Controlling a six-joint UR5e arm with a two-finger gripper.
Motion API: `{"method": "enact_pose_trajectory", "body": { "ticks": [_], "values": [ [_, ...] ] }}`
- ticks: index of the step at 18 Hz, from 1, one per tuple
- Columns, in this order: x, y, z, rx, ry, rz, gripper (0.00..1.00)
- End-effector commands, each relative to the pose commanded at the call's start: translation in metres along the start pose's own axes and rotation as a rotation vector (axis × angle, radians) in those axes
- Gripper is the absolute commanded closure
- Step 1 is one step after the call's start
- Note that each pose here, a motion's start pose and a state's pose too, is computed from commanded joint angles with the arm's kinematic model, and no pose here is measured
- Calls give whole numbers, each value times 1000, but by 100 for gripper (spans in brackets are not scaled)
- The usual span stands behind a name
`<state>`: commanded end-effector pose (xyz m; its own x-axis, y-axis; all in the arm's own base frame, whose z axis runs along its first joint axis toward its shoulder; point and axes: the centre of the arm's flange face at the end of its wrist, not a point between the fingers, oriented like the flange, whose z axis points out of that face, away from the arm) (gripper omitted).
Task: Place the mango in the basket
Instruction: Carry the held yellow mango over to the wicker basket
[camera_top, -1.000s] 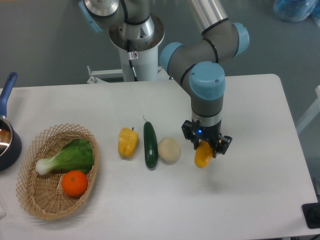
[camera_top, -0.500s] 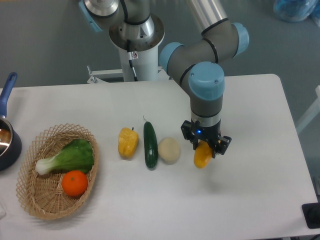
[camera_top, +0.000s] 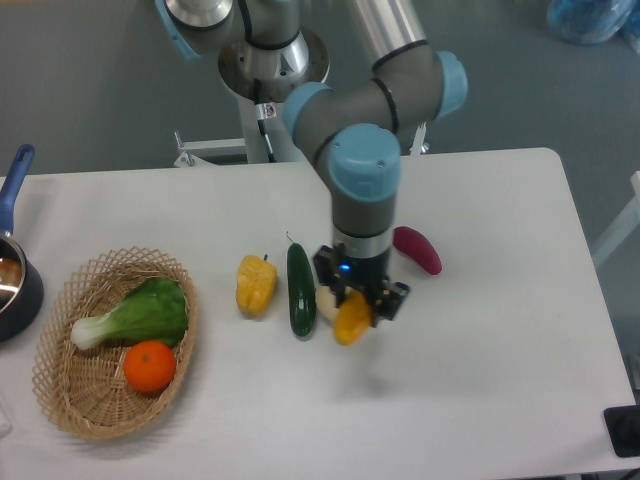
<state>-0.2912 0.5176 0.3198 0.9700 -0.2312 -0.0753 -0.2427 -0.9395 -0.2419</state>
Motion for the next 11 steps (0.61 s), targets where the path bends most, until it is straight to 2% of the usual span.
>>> {"method": "enact_pose_trajectory", "body": {
  "ticks": [3,6,11],
  "values": [
    [49,-44,-10,31,0,62,66],
    [79,-87,-20,69,-11,96,65],
    [105,-172,9,111,-6,169,65]
  ]
}}
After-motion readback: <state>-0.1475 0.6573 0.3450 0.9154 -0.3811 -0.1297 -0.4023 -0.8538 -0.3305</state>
